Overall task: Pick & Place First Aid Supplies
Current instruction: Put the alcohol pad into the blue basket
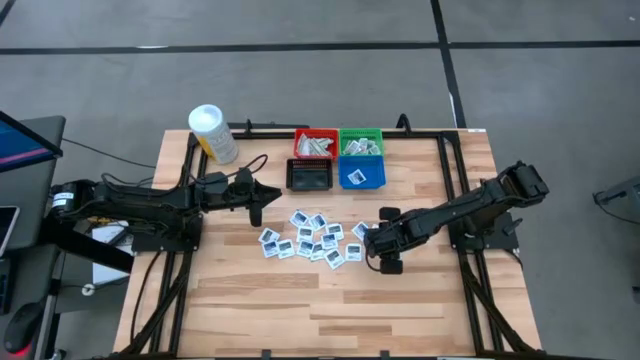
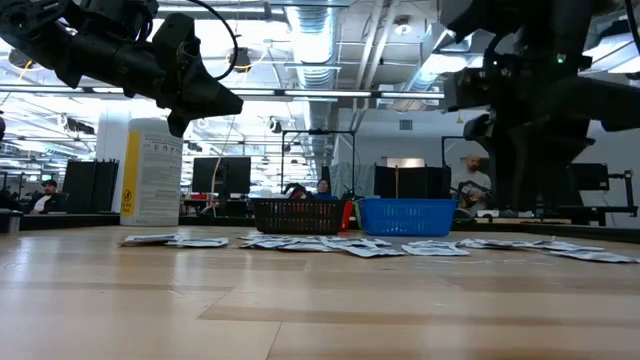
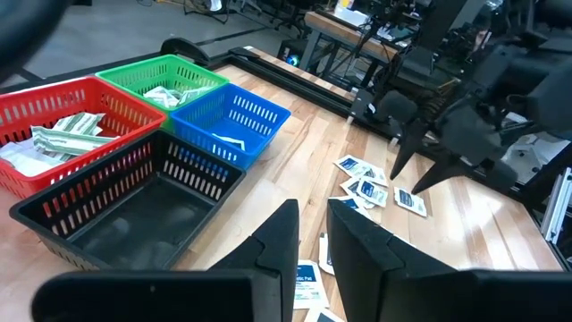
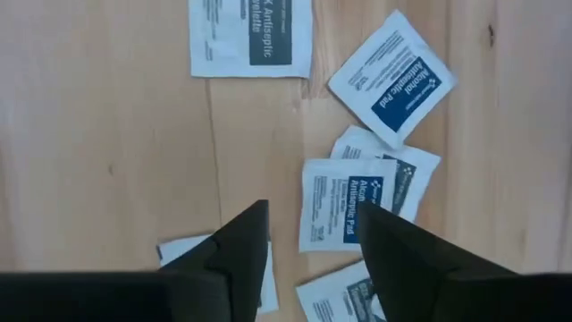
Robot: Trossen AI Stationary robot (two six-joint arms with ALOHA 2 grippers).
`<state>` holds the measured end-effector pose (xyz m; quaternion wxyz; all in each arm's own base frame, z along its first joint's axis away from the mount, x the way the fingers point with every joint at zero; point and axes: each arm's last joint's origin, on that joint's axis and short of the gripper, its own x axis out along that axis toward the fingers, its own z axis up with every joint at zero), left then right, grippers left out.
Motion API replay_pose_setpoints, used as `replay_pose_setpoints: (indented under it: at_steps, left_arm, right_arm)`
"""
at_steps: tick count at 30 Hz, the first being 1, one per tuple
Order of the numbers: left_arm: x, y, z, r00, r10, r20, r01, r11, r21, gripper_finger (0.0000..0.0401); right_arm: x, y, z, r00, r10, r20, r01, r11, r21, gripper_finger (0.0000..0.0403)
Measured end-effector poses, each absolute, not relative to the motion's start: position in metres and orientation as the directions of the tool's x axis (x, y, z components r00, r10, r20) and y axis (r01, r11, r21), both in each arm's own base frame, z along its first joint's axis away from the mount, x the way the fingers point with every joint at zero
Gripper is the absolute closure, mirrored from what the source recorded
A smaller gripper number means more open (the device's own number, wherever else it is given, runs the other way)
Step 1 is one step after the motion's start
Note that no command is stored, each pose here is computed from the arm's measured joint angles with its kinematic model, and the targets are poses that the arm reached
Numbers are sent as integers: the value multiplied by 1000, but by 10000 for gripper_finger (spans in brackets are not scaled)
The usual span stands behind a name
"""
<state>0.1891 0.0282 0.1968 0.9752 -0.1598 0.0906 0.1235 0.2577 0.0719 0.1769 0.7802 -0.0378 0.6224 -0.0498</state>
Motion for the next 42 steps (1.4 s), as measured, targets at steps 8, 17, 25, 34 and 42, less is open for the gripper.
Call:
replay_pose_setpoints:
  at_steps: [8,17,25,34,42]
  left_arm:
    - [189,28,197,953,212,-216,-270,918,-289,339]
    - [189,28,197,953,212,-216,-270,918,-289,339]
    - [189,28,197,953,212,-216,-270,918,-289,339]
    - [189,28,197,953,212,-216,-270,918,-289,339]
    - [189,28,197,953,212,-216,-270,918,-289,339]
  right_arm:
    - [255,73,161,271,-105,-957,31,994,-100,252]
    - [244,67,145,236,-118,-965,39,993,-112,262]
    - [238,64,136,228,-122,-966,42,992,-115,267]
    - [234,63,130,234,-112,-966,39,994,-106,310]
    - [234,64,129,230,-95,-969,32,995,-90,385]
